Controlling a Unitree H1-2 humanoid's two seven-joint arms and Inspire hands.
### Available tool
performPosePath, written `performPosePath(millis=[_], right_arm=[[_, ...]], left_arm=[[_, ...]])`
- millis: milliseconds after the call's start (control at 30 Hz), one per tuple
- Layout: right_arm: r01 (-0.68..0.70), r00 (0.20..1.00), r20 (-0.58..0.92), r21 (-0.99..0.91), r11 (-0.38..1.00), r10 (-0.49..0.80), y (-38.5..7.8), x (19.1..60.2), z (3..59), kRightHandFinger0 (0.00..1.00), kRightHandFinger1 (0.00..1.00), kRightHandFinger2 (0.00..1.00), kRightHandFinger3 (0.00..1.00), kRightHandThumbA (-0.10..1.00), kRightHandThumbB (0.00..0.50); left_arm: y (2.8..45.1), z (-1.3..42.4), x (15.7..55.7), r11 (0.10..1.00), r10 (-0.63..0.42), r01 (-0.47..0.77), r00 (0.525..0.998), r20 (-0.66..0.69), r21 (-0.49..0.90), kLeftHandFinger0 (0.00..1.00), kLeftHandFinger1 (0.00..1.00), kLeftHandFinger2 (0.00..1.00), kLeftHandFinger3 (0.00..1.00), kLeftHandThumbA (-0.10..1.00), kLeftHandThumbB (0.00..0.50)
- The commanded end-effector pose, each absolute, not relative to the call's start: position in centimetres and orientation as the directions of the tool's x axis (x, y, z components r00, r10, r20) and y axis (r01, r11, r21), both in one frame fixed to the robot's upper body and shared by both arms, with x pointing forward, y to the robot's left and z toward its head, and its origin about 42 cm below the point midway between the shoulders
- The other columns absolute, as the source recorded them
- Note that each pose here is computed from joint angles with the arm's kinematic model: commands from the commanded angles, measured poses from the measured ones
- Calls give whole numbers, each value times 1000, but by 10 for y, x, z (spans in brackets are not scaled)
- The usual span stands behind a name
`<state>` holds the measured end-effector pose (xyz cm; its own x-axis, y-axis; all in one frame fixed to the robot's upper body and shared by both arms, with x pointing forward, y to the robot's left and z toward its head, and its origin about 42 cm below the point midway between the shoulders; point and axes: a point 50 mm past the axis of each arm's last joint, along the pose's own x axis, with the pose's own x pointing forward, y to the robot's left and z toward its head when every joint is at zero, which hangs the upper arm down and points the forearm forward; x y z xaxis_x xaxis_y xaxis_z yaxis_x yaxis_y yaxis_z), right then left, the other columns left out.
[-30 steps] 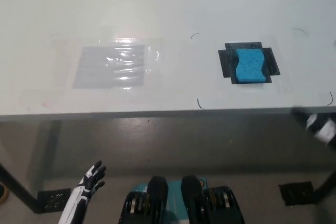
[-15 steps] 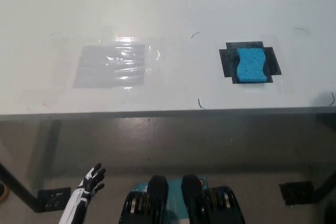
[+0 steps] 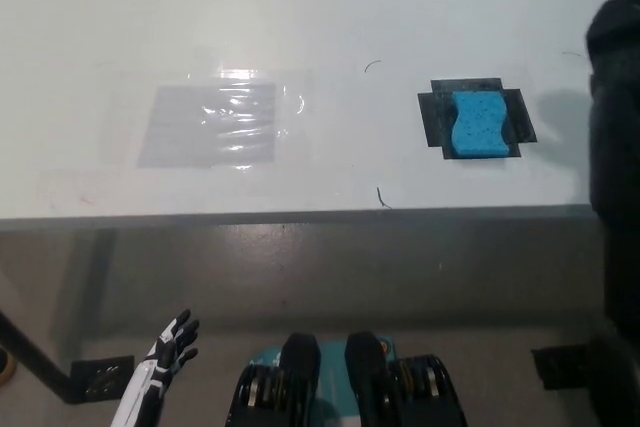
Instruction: A soft sponge is kept on the balc marked spot on the table infront of the robot and it uses its right hand fist to press down on it and drrags it across the table in a back and forth manner twice to clean it
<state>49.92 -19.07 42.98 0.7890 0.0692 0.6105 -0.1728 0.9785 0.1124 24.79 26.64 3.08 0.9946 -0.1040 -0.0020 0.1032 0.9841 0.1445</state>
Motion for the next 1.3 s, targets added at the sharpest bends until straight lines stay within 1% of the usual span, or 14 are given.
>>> performPosePath(millis=[0,67,200,500,533,600,700,833,900,933,1000,1133,1167,1267], right_arm=[[-171,762,646,144,975,38,-186,525,453,0,0,0,0,1000,289],[-159,797,603,181,971,18,-183,541,440,0,0,0,0,1000,253],[-153,855,519,271,951,-11,-178,564,418,0,0,0,0,1000,239],[-53,937,348,220,974,-27,-166,589,361,0,0,0,0,1000,208],[-43,953,302,230,972,-29,-165,590,351,0,0,0,0,1000,230],[-34,966,258,227,973,-27,-164,591,338,0,0,0,0,1000,206],[1,987,158,226,974,-38,-166,590,311,0,0,0,0,1000,240],[42,998,27,236,971,-50,-168,582,271,0,0,2,0,1000,250],[55,998,-3,238,970,-56,-172,577,254,0,0,0,0,1000,217],[60,998,-14,237,970,-58,-174,575,248,0,0,0,0,1000,256],[72,997,-48,247,966,-62,-178,569,230,0,0,0,0,1000,275],[124,983,-160,246,961,-85,-190,556,193,0,0,154,152,1000,266],[128,981,-175,245,961,-86,-193,553,186,0,0,164,167,1000,252],[122,972,-222,216,969,-73,-199,543,163,0,0,148,180,1000,295]], left_arm=[[268,35,244,981,-129,120,990,54,155,1000,1000,1000,1000,1000,500],[270,35,242,983,-124,117,991,45,144,1000,1000,1000,1000,1000,500],[271,33,237,983,-118,111,992,38,146,1000,1000,1000,1000,1000,500],[271,31,230,985,-114,108,993,36,133,1000,1000,1000,1000,1000,500],[271,31,230,984,-118,111,992,41,137,1000,1000,1000,1000,1000,500],[271,30,230,985,-112,106,993,39,134,1000,1000,1000,1000,1000,500],[270,30,229,985,-111,104,993,42,138,1000,1000,1000,1000,1000,500],[270,29,228,986,-111,105,993,40,133,1000,1000,1000,1000,1000,500],[267,29,228,985,-116,110,993,35,131,1000,1000,1000,1000,1000,500],[266,29,228,985,-118,112,992,35,128,1000,1000,1000,1000,1000,500],[265,28,228,986,-117,112,993,34,124,1000,1000,1000,1000,1000,500],[265,28,228,985,-121,116,992,32,126,1000,1000,1000,1000,1000,500],[265,28,228,985,-123,118,992,30,130,1000,1000,1000,1000,1000,500],[265,29,228,985,-125,120,992,29,126,1000,1000,1000,1000,1000,500]])
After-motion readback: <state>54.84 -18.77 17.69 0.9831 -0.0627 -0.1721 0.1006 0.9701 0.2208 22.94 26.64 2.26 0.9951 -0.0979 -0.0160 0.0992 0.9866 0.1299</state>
